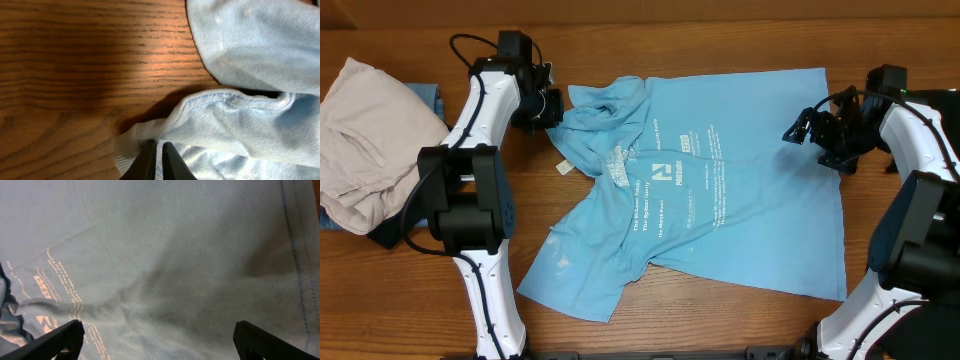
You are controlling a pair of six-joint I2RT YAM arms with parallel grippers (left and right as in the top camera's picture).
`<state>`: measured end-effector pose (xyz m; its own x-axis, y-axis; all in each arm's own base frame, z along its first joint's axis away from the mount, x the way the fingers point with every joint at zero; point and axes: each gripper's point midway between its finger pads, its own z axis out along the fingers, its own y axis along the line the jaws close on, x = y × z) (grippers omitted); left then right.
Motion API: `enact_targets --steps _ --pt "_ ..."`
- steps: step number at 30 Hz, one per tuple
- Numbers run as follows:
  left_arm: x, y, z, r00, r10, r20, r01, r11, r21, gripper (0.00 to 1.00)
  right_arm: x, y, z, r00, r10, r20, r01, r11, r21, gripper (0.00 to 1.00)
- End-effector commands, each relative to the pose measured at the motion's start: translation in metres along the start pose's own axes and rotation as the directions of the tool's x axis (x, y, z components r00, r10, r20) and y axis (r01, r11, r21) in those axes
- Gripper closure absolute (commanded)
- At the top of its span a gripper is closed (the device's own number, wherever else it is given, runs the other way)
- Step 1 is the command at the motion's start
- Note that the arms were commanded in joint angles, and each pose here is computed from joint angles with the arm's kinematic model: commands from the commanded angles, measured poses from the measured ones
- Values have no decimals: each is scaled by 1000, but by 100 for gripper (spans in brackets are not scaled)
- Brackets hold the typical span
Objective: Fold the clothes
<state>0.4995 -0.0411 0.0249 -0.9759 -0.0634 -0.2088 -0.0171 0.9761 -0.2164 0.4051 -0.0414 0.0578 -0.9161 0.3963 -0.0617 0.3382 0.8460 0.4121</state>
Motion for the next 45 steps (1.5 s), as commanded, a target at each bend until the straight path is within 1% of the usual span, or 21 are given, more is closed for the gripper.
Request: enact_targets --steps 1,4,5,7,9,11,13,17,19,21,23,24,26,28,31,34,36,38,42,45 --pt "8 -8 9 1000 4 -26 -3 1000 20 90 -7 9 -12 999 -16 38 17 1000 -15 0" --pt "12 -5 18 999 21 -46 -20 1000 11 90 -7 9 -12 999 -16 38 17 1000 -15 0" --pt "11 -1 18 999 27 -43 -28 1000 -13 90 -7 9 -12 999 -16 38 17 1000 -15 0" --pt "10 15 17 998 48 -39 -52 992 -110 90 -7 9 -12 999 -16 38 17 1000 -15 0" --pt "7 29 15 993 111 -41 -117 976 -184 91 -7 9 -12 999 -16 38 17 1000 -15 0" --pt "2 30 15 987 160 -32 -163 968 -189 90 -7 9 -12 999 -16 38 17 1000 -15 0" --pt "-9 30 15 981 192 5 -187 963 -195 90 -7 9 -12 999 -16 38 17 1000 -15 0" --pt "-31 41 10 972 221 78 -192 941 -278 90 -7 9 -12 999 -16 38 17 1000 -15 0" --pt "-39 45 9 965 242 103 -204 935 -289 90 -7 9 -12 999 -16 38 17 1000 -15 0" --pt "-43 44 6 964 237 121 -198 942 -271 93 -7 9 -12 999 -16 38 17 1000 -15 0" --pt "-52 39 -15 962 235 137 -192 944 -268 96 -7 9 -12 999 -16 38 17 1000 -15 0" --pt "-58 31 -30 959 238 153 -197 950 -244 96 -7 9 -12 999 -16 38 17 1000 -15 0" --pt "-63 -2 -61 953 243 180 -227 968 -103 96 -7 9 -12 999 -16 38 17 1000 -15 0" --pt "-54 -14 -68 960 237 148 -233 972 -44 96 -7 9 -12 999 -16 38 17 1000 -15 0" --pt "-29 -13 -53 974 218 54 -217 976 -27 96 -7 9 -12 999 -16 38 17 1000 -15 0" --pt "2 -11 -23 979 200 -37 -200 980 -5 96 -7 9 -12 999 -16 38 17 1000 -15 0" --pt "17 -12 -6 979 192 -67 -190 981 35 96 -7 9 -12 999 -16 38 17 1000 -15 0" --pt "27 -10 6 981 178 -82 -175 984 42 96 -7 9 -12 999 -16 38 17 1000 -15 0" --pt "26 -5 17 981 183 -59 -182 983 25 96 -7 9 -12 999 -16 38 17 1000 -15 0" --pt "19 6 21 981 188 -43 -190 981 -43 96 -7 9 -12 999 -16 38 17 1000 -15 0"
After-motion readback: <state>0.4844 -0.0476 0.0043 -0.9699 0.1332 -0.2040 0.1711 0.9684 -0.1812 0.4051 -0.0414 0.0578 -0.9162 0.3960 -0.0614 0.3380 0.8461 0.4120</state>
